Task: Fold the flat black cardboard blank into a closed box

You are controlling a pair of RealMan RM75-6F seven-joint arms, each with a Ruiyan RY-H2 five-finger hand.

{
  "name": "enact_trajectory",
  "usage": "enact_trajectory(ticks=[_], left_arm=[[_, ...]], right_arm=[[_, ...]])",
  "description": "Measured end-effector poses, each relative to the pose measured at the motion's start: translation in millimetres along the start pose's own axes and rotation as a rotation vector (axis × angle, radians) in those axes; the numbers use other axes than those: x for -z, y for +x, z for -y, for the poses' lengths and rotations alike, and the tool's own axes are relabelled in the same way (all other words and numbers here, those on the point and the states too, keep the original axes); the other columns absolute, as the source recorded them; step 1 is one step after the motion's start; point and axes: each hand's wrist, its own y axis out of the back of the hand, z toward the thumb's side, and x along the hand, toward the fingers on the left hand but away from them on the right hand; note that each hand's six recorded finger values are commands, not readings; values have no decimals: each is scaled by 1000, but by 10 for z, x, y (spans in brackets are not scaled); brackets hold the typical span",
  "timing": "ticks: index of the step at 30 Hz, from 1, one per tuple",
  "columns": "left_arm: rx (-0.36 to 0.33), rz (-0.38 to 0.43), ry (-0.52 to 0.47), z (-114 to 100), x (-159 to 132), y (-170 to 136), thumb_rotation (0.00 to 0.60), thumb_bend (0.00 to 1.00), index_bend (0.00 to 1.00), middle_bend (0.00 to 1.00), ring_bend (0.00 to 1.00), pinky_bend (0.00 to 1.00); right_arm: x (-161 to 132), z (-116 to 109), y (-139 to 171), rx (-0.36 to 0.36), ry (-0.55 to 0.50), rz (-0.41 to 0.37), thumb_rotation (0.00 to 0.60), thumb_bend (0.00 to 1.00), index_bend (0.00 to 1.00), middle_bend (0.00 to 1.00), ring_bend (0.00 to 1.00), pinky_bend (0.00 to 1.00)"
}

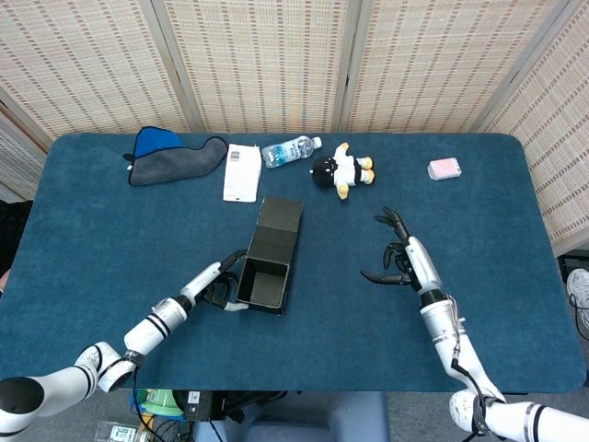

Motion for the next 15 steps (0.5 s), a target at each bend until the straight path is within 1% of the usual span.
enact_trajectory(ticks=[10,12,15], left_arm=[[5,21,-32,77,20,49,600,131,4,0,529,693],[7,24,-38,96,28,59,600,131,30,13,532,693],[7,27,-45,116,42,73,600,132,84,62,540,693]], right_arm=[[49,-25,-16,9,-5,13,600,16,0,134,694,1000],[57,-33,-17,12,-5,15,600,16,0,135,693,1000],[73,-38,-19,14,-8,20,600,16,0,137,693,1000]])
